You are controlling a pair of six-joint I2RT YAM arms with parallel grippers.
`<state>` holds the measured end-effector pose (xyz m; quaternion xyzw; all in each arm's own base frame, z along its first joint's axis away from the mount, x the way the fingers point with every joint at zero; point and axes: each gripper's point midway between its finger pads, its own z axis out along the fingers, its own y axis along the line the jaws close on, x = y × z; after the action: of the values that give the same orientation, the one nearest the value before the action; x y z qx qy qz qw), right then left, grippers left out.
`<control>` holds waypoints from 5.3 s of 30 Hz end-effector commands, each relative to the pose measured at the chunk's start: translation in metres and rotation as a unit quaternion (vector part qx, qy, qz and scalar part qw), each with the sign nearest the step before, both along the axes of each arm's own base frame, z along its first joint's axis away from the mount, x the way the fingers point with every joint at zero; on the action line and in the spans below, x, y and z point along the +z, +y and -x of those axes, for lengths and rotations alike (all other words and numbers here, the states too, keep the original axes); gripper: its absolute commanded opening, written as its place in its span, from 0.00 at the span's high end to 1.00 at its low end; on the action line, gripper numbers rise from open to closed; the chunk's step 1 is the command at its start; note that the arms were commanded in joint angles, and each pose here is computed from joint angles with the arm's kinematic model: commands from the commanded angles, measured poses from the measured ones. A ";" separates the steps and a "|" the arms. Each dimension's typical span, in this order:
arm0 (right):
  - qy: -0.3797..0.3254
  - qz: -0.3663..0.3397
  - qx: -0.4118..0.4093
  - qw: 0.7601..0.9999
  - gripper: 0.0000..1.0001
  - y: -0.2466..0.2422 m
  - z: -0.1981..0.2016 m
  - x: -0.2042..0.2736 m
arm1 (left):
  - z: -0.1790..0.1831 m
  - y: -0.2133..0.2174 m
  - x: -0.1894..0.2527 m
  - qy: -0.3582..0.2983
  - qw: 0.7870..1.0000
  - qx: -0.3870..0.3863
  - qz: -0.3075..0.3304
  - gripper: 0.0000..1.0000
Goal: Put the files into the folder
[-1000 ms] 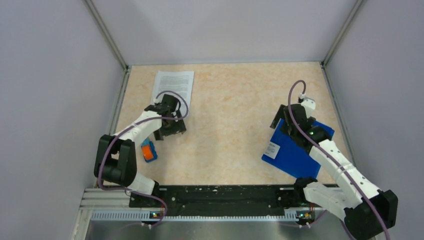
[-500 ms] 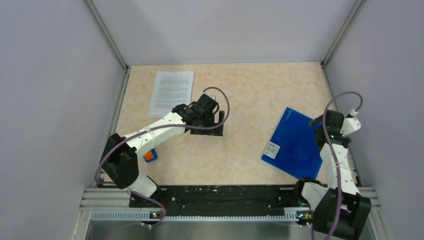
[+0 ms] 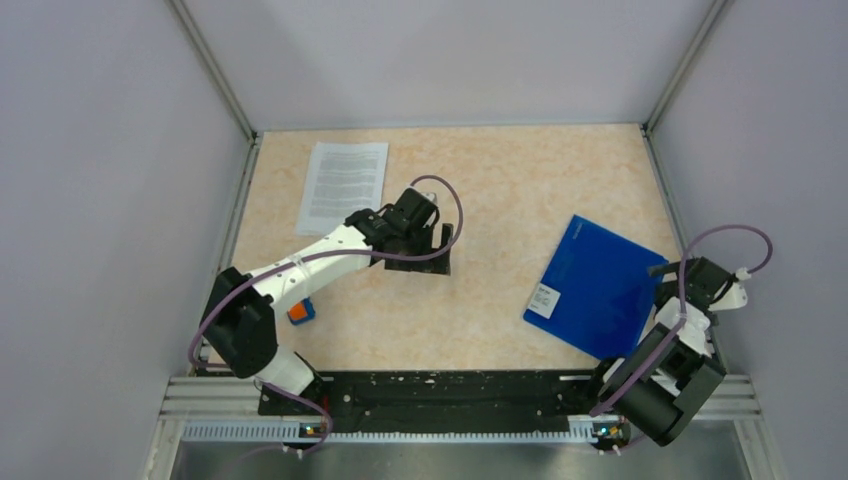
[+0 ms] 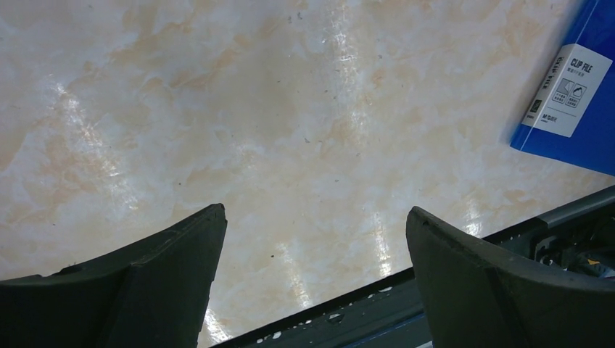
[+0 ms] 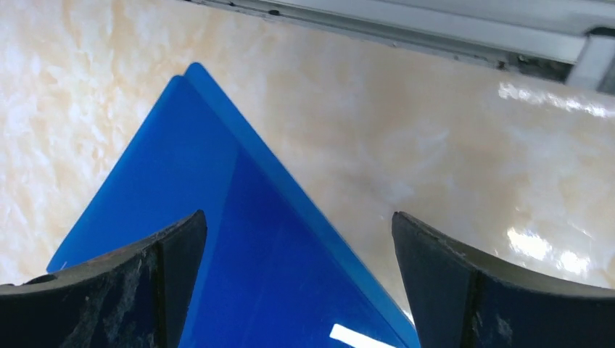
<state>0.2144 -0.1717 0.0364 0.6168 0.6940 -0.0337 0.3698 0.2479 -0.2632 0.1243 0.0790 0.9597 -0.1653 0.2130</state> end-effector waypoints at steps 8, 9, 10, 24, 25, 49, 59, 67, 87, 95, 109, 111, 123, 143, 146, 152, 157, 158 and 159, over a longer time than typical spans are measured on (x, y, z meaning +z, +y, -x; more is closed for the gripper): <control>-0.026 -0.082 0.113 0.990 0.01 0.038 -0.029 -0.029 | -0.010 -0.008 0.002 -0.015 1.000 -0.002 0.011 0.01; -0.022 -0.087 0.124 0.988 0.01 0.043 -0.032 -0.031 | -0.013 -0.005 0.001 -0.020 1.000 0.007 0.003 0.02; -0.016 -0.090 0.136 0.987 0.01 0.049 -0.036 -0.032 | -0.015 -0.003 0.001 -0.023 1.000 0.014 0.001 0.01; 0.023 -0.116 0.308 0.944 0.01 0.184 -0.062 -0.033 | -0.021 -0.002 -0.018 0.003 0.998 0.064 0.019 0.01; 0.023 -0.115 0.323 0.939 0.01 0.199 -0.061 -0.031 | -0.019 -0.005 -0.021 0.009 0.998 0.063 0.025 0.01; 0.057 -0.145 0.392 0.907 0.01 0.257 0.031 -0.036 | 0.009 -0.036 -0.099 0.083 0.993 0.074 0.033 0.01; 0.033 -0.099 0.459 0.882 0.01 0.293 -0.032 0.013 | -0.039 -0.030 -0.086 0.080 0.990 0.102 0.060 0.01; -0.026 -0.147 0.450 0.880 0.01 0.324 0.008 0.058 | -0.015 -0.001 -0.074 0.067 0.990 0.116 0.051 0.01; -0.108 -0.305 0.406 0.855 0.01 0.483 0.134 0.038 | 0.045 0.058 -0.034 0.040 0.991 0.119 0.047 0.01; -0.171 -0.308 0.372 0.859 0.01 0.489 0.124 0.040 | 0.050 0.064 -0.029 0.030 0.992 0.113 0.048 0.01; -0.242 -0.314 0.297 0.869 0.04 0.443 0.097 0.030 | 0.046 0.054 -0.031 0.036 0.993 0.096 0.055 0.01; -0.254 -0.315 0.286 0.869 0.04 0.433 0.093 0.031 | 0.045 0.051 -0.030 0.037 0.993 0.091 0.059 0.01; -0.315 -0.339 0.240 0.854 0.10 0.397 0.077 0.035 | 0.026 0.034 -0.026 0.045 0.995 0.071 0.056 0.01; -0.292 -0.390 0.263 0.832 0.11 0.437 0.090 0.041 | 0.030 0.028 -0.043 0.073 0.993 0.067 0.060 0.01; -0.297 -0.390 0.260 0.832 0.11 0.438 0.089 0.042 | 0.030 0.028 -0.043 0.073 0.993 0.067 0.061 0.01; -0.312 -0.402 0.245 0.825 0.11 0.438 0.086 0.043 | 0.029 0.028 -0.044 0.073 0.993 0.066 0.058 0.01; -0.313 -0.415 0.245 0.818 0.11 0.441 0.087 0.043 | 0.030 0.029 -0.048 0.076 0.993 0.066 0.055 0.01; -0.312 -0.415 0.247 0.818 0.11 0.442 0.087 0.043 | 0.030 0.029 -0.048 0.076 0.993 0.066 0.055 0.01; -0.309 -0.416 0.249 0.818 0.11 0.443 0.088 0.044 | 0.030 0.029 -0.048 0.077 0.993 0.067 0.055 0.01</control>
<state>0.1233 0.2675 0.0591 0.3864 0.7053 0.4766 0.3551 0.2108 -0.2288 0.0732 -0.0152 0.9700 -0.1964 0.1426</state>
